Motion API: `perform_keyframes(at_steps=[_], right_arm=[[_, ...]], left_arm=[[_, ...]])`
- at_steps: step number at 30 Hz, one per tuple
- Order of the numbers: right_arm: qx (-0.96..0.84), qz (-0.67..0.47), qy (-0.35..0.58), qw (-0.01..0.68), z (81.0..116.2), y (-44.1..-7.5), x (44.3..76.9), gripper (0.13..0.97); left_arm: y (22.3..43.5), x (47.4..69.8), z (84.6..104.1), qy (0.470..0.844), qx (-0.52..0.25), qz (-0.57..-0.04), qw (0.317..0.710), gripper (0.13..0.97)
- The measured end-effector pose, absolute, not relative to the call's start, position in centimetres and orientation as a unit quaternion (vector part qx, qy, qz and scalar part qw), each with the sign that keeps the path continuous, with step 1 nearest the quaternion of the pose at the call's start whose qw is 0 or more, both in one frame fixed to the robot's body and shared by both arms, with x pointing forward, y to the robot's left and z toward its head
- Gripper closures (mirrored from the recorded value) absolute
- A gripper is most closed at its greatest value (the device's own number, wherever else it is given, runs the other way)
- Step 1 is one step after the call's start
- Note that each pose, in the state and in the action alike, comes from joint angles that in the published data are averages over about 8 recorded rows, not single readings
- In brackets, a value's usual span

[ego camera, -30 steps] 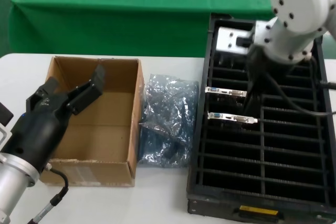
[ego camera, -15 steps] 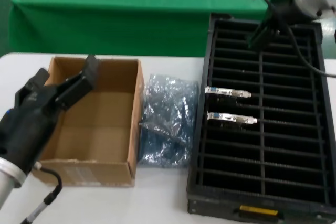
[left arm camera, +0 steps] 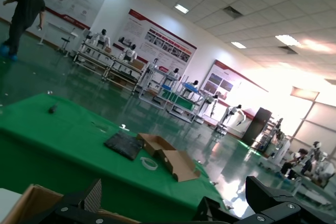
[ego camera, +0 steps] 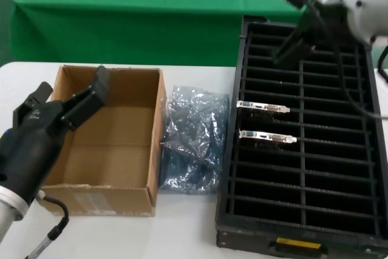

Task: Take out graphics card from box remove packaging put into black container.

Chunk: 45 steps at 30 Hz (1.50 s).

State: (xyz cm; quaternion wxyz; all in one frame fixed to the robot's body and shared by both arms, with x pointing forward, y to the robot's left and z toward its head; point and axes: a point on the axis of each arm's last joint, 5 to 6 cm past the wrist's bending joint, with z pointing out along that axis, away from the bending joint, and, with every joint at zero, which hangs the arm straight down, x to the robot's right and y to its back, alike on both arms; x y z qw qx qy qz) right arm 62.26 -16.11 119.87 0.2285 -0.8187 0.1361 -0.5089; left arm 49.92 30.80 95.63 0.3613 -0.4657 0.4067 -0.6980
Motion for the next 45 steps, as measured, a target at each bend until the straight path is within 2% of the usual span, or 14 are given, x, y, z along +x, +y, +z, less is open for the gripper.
perform_keyframes(at_steps=[11,22,34,45], right_arm=[[-0.816,-0.465,0.085,0.332,114.3,-16.3,62.8,0.13],[-0.781,-0.44,0.074,0.437,108.7,-17.0,62.4,0.13],[-0.719,-0.437,0.114,0.528,102.9,-18.5,61.2,0.13],[-0.654,-0.453,0.192,0.575,97.7,-20.7,59.3,0.13]], left_arm=[[30.6,50.1,94.2,0.419,-0.469,-0.672,0.392,0.132],[30.4,50.3,92.6,0.434,-0.471,-0.642,0.42,0.132],[30.0,50.4,90.9,0.453,-0.473,-0.609,0.449,0.132],[29.5,50.4,89.3,0.471,-0.473,-0.576,0.471,0.132]])
